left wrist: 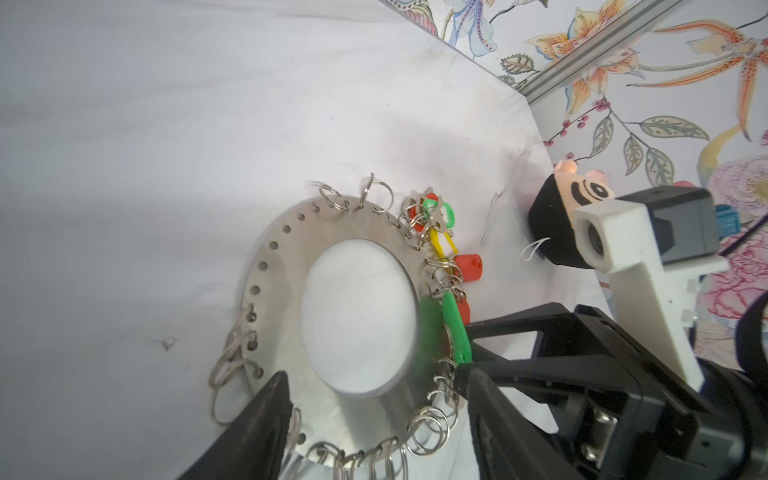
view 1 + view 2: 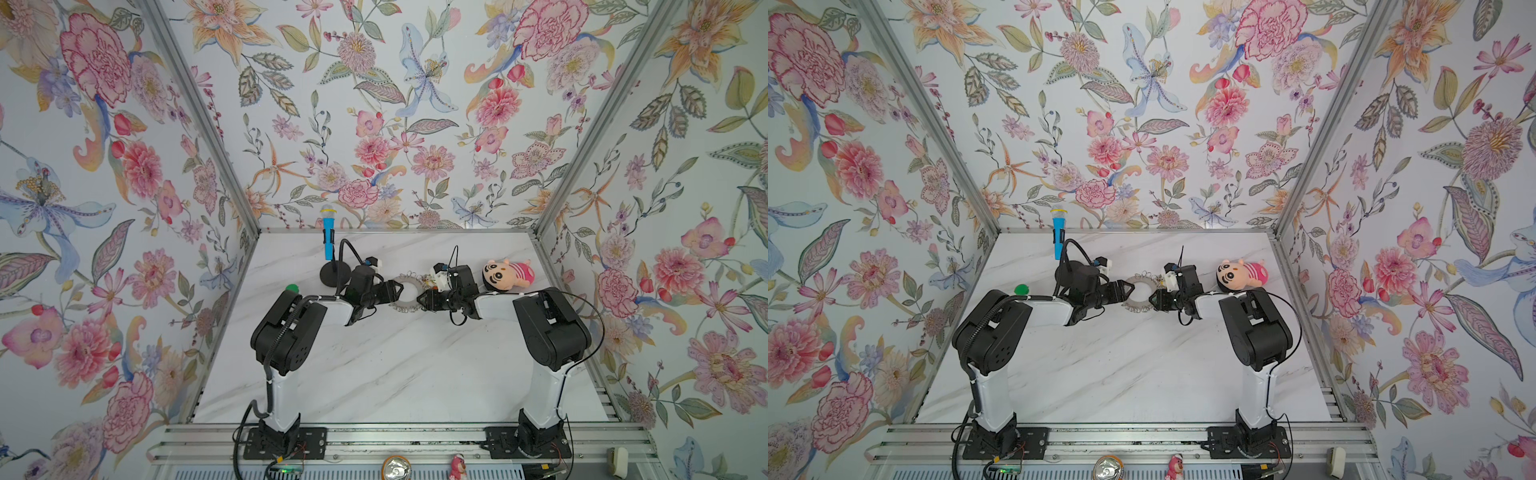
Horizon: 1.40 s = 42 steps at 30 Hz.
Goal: Remove the keys from the keyring
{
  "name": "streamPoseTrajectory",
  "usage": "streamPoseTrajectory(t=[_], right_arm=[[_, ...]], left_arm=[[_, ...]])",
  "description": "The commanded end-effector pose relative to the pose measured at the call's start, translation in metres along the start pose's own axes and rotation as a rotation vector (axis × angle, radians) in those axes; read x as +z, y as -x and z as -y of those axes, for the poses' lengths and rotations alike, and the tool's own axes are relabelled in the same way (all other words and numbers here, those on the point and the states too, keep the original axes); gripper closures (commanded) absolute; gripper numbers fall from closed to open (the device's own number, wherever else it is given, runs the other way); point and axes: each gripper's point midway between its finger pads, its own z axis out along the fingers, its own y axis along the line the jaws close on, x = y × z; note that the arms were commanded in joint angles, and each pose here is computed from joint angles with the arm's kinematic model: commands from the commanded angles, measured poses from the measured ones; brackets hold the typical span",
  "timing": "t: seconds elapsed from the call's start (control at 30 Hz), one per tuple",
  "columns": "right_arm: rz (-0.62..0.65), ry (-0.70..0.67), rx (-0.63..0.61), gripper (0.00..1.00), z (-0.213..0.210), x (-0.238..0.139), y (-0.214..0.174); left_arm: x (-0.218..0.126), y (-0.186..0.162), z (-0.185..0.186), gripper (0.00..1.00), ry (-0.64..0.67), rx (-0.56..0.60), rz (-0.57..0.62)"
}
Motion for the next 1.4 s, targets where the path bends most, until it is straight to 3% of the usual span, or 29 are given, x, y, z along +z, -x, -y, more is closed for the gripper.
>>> streamPoseTrajectory(t=[0.0,0.17,0.53,1.1,1.37], right_arm=[[-0.100,-0.036,0.047,0.57,0.016,0.007,-0.028],[-0.099,-0.034,0.046,0.57,0.014,0.007,-0.026],[-0.104,-0.024,0.046,0.58,0.013,0.008,-0.024],[-0.114,-0.002,0.058,0.60,0.012,0.014,-0.025],[-0.114,0.010,0.061,0.62,0.011,0.014,-0.026]], left_arm=[[-0.003,0.007,-0.024,0.29,0.144,0.116,-0.027],[0.010,0.016,-0.046,0.25,0.232,0.165,-0.052],[0.034,0.010,-0.051,0.23,0.166,0.127,-0.094],[0.039,-0.024,-0.019,0.30,0.005,0.037,-0.191],[0.024,-0.005,0.017,0.35,-0.133,-0.010,-0.132]])
